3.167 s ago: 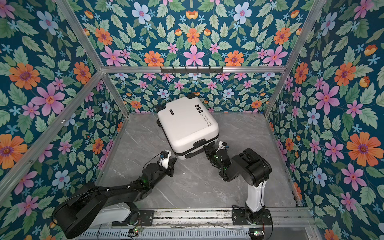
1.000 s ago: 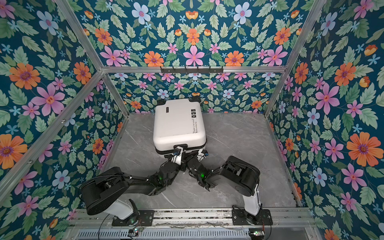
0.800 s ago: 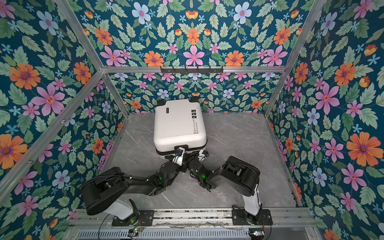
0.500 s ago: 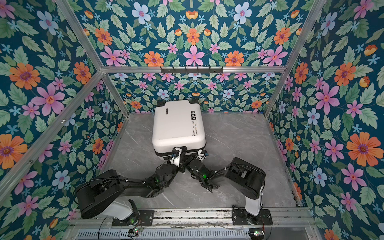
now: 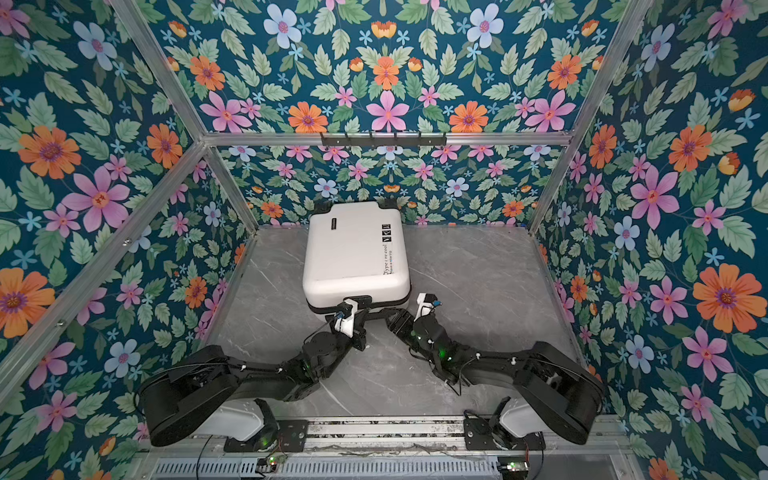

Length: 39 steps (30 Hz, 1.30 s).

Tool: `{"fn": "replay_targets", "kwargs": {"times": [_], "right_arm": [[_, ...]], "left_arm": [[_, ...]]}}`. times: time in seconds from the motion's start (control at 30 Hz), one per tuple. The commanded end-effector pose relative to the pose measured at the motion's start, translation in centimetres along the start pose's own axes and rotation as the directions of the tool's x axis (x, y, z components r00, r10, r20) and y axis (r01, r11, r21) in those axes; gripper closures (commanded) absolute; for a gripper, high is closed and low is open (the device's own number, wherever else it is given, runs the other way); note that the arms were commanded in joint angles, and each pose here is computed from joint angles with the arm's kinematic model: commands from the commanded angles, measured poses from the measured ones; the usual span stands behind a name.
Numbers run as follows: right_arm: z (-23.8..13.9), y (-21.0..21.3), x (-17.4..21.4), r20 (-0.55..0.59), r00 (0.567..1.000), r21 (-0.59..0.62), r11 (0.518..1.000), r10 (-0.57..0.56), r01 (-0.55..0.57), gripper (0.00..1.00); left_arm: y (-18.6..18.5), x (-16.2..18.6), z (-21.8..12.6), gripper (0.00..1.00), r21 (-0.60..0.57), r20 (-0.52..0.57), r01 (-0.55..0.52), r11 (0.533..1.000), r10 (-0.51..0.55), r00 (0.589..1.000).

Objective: Pack the luggage
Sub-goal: 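Release the handle and draw the right gripper back while the left gripper holds the pull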

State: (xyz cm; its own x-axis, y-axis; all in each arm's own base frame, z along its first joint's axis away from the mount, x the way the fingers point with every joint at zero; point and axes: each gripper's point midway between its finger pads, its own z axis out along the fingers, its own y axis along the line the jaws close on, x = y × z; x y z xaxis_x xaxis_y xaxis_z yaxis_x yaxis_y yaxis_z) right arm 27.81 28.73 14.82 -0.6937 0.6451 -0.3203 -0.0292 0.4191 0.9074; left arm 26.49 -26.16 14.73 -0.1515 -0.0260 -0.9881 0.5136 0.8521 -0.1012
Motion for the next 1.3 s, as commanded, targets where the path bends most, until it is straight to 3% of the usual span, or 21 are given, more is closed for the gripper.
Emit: {"fn": "replay_targets", "kwargs": {"times": [0.0, 0.23, 0.4, 0.73, 1.03, 1.27], "right_arm": [[-1.5, -1.9, -1.5, -0.005, 0.990, 0.128, 0.982, -0.139, 0.138, 0.37], [-3.3, -2.6, -7.6, 0.044, 0.990, 0.172, 0.977, -0.136, 0.127, 0.35], [-2.5, -2.9, -9.6, 0.012, 0.991, 0.196, 0.972, -0.131, 0.126, 0.34], [1.8, -2.8, -9.7, -0.050, 0.993, 0.176, 0.978, -0.104, 0.111, 0.35], [2.6, -2.7, -9.2, -0.062, 0.996, 0.150, 0.986, -0.061, 0.070, 0.35], [3.8, -2.4, -6.8, -0.102, 0.993, 0.137, 0.988, -0.059, 0.072, 0.36]], "left_arm": [[-0.9, -0.4, -0.3, 1.00, 0.060, 0.021, 0.023, 0.998, -0.025, 0.999], [-0.8, 0.2, -0.5, 1.00, 0.071, 0.020, 0.034, 0.997, -0.035, 0.999], [-0.9, -0.1, -0.4, 1.00, 0.077, 0.040, 0.044, 0.996, -0.047, 0.998], [-1.2, -0.1, -0.2, 1.00, 0.104, 0.037, 0.057, 0.993, -0.061, 0.997], [-2.2, 0.0, 0.3, 1.00, 0.148, 0.039, 0.077, 0.986, -0.084, 0.996], [-3.8, 0.1, 1.4, 1.00, 0.207, 0.036, 0.112, 0.972, -0.122, 0.992]]}}
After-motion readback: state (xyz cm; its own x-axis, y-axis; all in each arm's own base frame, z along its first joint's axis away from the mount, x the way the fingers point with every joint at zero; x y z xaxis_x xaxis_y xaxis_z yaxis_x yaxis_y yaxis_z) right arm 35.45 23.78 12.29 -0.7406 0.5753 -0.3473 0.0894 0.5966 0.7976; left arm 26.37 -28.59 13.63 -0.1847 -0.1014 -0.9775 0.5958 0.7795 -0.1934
